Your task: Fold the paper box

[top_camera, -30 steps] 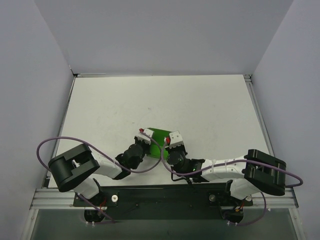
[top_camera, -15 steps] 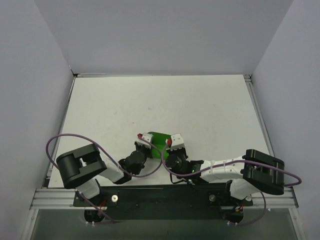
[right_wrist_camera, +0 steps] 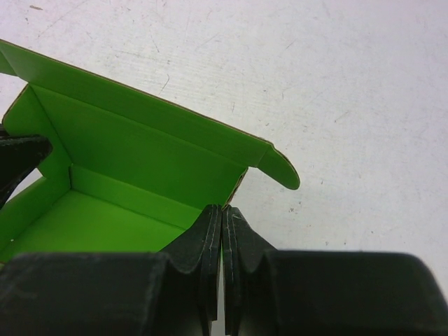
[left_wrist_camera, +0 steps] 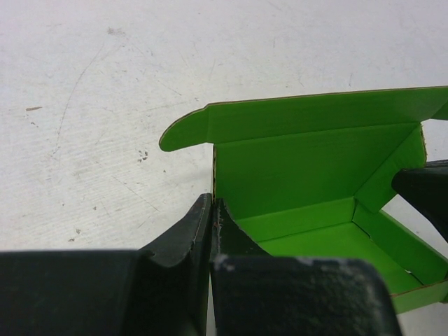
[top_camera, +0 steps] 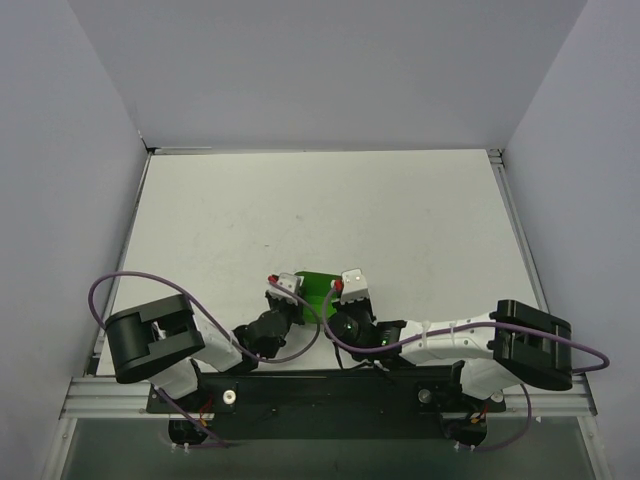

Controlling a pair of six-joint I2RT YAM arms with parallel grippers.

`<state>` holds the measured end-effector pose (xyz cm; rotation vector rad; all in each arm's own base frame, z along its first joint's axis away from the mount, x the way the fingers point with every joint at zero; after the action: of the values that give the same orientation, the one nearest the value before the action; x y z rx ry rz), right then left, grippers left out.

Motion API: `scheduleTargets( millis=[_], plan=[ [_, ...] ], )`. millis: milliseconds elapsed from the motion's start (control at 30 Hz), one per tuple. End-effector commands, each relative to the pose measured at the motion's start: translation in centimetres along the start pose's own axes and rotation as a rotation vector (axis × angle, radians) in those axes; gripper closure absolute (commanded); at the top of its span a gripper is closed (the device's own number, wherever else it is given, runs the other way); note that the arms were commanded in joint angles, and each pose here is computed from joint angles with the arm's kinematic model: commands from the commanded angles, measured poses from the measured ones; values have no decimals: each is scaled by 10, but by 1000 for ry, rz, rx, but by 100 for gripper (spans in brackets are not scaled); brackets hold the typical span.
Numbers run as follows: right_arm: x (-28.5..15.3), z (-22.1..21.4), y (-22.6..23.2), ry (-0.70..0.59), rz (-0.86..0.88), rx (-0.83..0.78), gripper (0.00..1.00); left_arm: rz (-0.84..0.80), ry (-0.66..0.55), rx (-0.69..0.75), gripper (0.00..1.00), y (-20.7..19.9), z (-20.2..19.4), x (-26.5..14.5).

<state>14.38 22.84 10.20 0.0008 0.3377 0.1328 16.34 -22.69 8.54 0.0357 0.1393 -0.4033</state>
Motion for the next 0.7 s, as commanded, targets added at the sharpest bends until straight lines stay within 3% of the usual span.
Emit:
scheduleTargets(
  millis=[0,433,667],
  plan=[
    [-19,11,33,78,163,136,100,-220,98,9,100,-29,-18,-20],
    [-39,7,25,193,159,138,100,-118,48,144,100,-29,-28,-39],
    [-34,20,24,102,90,123,100,-126,-62,124,100,-33,-1,-29]
  ],
)
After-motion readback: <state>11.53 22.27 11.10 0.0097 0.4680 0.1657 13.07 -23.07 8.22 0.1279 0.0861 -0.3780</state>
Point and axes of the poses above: each gripper's point midway between its finger pads, its own x axis out along the fingers, its own y axis along the line the jaws close on, z = x × y, the point moved 8 cm from there along -x, back along the fingers, and after that the axes turned 10 degrees about x, right-handed, at the moved point
